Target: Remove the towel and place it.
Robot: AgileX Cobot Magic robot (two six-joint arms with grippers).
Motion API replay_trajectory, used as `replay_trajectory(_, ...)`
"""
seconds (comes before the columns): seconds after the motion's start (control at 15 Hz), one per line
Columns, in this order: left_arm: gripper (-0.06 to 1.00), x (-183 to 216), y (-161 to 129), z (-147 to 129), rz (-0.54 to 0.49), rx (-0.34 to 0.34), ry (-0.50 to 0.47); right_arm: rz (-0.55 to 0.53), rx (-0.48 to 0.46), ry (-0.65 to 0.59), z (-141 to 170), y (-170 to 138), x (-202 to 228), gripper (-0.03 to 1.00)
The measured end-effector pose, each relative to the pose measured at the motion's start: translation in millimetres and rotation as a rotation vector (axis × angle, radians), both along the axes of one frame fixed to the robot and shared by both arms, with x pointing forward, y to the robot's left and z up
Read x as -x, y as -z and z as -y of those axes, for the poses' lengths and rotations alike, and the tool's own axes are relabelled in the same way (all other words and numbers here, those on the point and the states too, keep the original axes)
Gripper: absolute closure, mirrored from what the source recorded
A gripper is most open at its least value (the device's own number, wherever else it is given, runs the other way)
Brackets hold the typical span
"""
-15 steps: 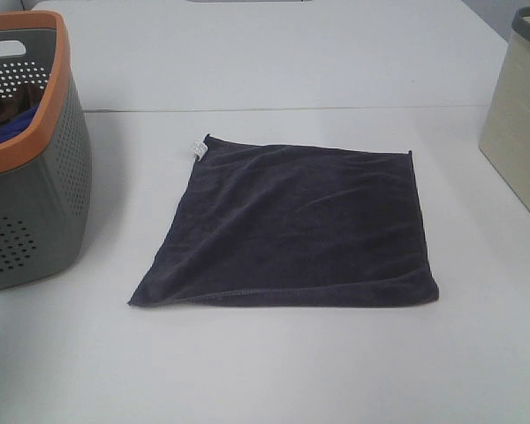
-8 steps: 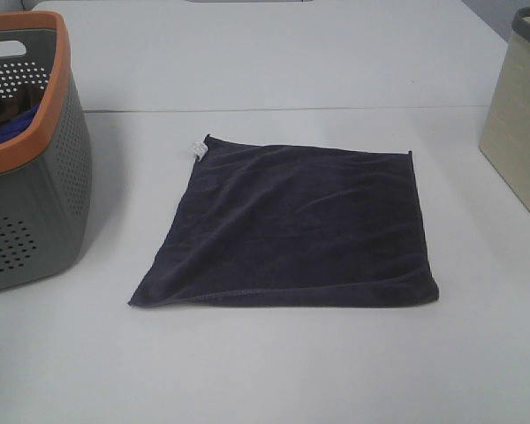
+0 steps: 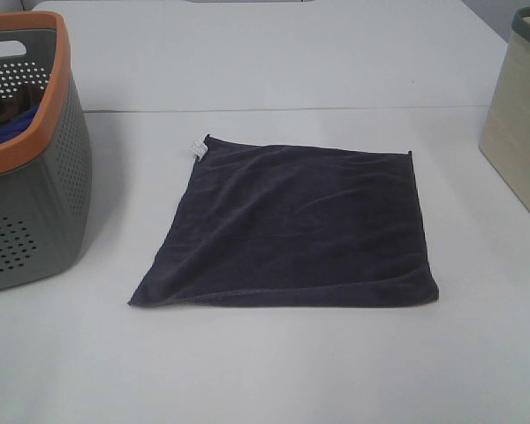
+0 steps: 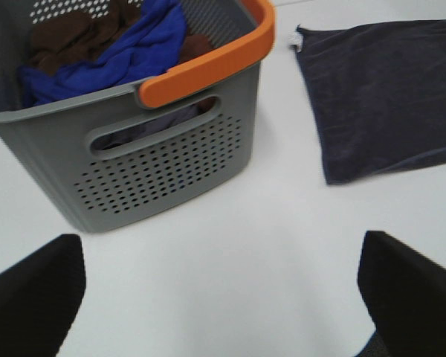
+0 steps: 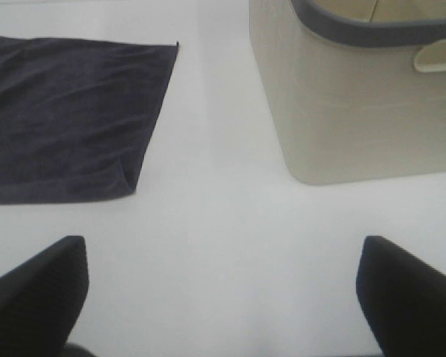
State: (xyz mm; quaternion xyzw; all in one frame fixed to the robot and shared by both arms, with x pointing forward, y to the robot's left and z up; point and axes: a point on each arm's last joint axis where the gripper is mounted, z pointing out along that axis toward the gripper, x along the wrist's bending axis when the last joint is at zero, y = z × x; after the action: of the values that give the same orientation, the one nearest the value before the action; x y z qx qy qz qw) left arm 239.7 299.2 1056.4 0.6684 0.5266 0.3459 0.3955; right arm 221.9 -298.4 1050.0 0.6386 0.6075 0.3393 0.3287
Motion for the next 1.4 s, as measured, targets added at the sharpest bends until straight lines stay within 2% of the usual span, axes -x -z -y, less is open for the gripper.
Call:
replay_trajectory(0.07, 0.01, 4.6, 2.1, 1.2, 0.017, -0.003, 0.027, 0.031, -0.003, -0.006, -0.6, -0.7, -3.0, 0.11)
replay_trajectory(0.33, 0.01, 5.4, 2.5, 1.7, 0.020, -0.003, 0.034, 0.016, 0.008, -0.026, -1.5, 5.3, -6.3, 0.17)
replay_trajectory(0.6, 0.01, 5.4, 2.5, 1.7, 0.020, -0.003, 0.030, 0.016, 0.009, -0.027, -1.5, 5.3, -6.3, 0.18)
replay_trajectory(0.87, 0.01, 5.0, 2.5, 2.6, 0.020, -0.002, -0.130, 0.016, 0.009, -0.027, -1.5, 5.3, -6.3, 0.18)
replay_trajectory(1.4, 0.01, 4.9, 2.5, 2.6, 0.019, 0.000, -0.139, 0.016, 0.009, -0.027, -1.5, 5.3, -6.3, 0.18)
